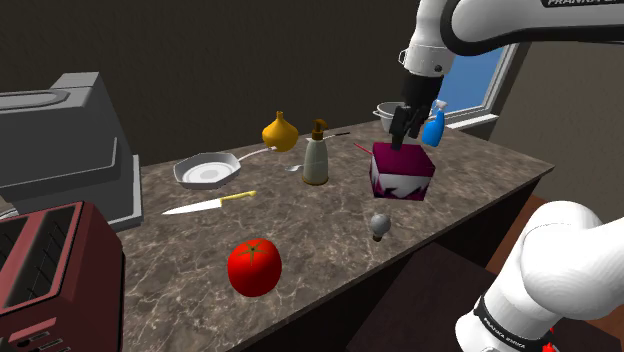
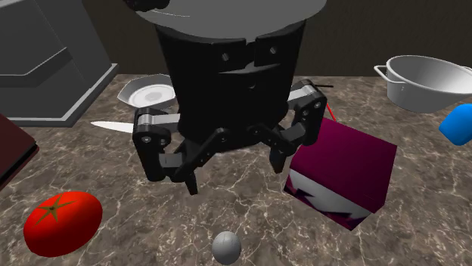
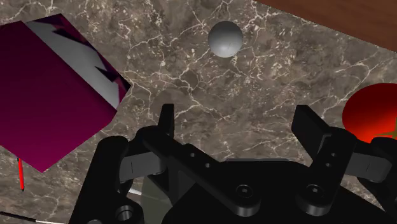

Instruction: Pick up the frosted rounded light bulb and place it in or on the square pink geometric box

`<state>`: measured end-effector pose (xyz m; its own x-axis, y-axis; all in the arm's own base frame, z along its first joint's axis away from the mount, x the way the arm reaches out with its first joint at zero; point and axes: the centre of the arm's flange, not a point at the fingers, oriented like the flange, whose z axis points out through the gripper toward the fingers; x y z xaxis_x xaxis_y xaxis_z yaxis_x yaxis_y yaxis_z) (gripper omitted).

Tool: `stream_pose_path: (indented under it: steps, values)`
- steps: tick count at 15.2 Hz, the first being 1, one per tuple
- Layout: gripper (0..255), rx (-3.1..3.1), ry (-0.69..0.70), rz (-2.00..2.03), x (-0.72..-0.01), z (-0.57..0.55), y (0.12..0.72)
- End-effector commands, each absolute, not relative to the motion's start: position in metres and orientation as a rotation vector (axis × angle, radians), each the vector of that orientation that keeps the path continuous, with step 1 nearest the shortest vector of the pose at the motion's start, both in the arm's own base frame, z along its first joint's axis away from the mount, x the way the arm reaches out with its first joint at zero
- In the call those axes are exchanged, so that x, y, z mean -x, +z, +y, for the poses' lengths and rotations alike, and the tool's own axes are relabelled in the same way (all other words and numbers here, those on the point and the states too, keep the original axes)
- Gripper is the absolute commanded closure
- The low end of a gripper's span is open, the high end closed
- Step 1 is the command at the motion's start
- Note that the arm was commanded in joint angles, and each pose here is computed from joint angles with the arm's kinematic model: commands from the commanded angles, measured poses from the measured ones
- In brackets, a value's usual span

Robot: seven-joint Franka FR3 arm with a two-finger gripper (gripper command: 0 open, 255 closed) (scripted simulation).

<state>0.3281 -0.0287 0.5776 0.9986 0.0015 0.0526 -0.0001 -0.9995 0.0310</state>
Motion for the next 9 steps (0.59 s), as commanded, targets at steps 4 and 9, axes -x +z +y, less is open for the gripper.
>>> stream_pose_path:
  steps: [4,9]
  values:
    - [0,-3.087,0.055,-0.008,-0.333,-0.019,0.539]
    - [0,-3.05,0.01,-0.022,-0.341,-0.004,0.473]
